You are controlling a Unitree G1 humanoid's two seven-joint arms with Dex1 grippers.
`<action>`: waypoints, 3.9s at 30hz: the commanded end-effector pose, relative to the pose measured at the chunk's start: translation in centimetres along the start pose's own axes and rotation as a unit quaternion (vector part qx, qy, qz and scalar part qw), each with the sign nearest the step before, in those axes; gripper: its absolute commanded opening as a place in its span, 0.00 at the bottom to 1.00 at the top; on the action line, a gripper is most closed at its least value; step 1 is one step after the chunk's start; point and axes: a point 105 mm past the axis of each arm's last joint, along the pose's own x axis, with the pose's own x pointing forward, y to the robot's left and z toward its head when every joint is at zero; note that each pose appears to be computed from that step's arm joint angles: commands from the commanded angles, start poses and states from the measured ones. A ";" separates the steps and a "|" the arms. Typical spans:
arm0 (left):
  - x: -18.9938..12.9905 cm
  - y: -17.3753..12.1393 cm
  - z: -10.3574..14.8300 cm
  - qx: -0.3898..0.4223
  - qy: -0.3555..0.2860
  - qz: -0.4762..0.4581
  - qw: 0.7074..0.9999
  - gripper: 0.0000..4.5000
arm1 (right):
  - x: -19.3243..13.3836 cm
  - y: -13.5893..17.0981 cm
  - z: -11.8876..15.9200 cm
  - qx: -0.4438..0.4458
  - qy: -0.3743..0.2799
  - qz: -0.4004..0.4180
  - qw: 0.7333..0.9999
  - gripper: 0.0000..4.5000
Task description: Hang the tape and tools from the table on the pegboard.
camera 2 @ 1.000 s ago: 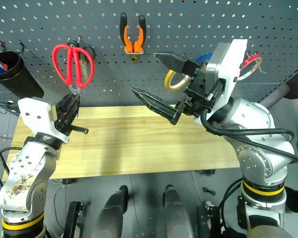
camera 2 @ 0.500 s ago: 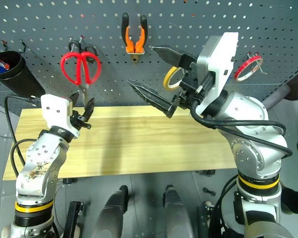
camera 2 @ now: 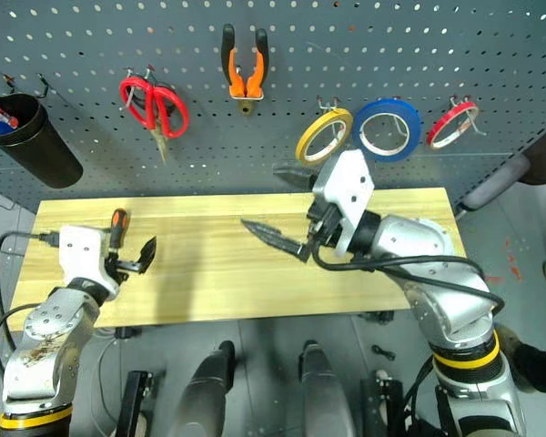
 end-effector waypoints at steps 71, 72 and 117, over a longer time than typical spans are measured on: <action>-3.5 1.2 14.6 0.042 -0.196 -0.019 0.980 0.11 | -0.3 -0.1 5.6 0.022 -0.147 -0.018 0.989 1.00; -3.8 0.7 15.1 0.049 -0.212 -0.024 0.976 0.11 | -0.3 -0.2 5.6 0.020 -0.149 -0.019 0.988 1.00; -2.2 4.9 28.8 0.065 -0.430 0.136 0.890 0.11 | 0.7 -2.4 7.1 -0.013 -0.169 -0.044 0.984 1.00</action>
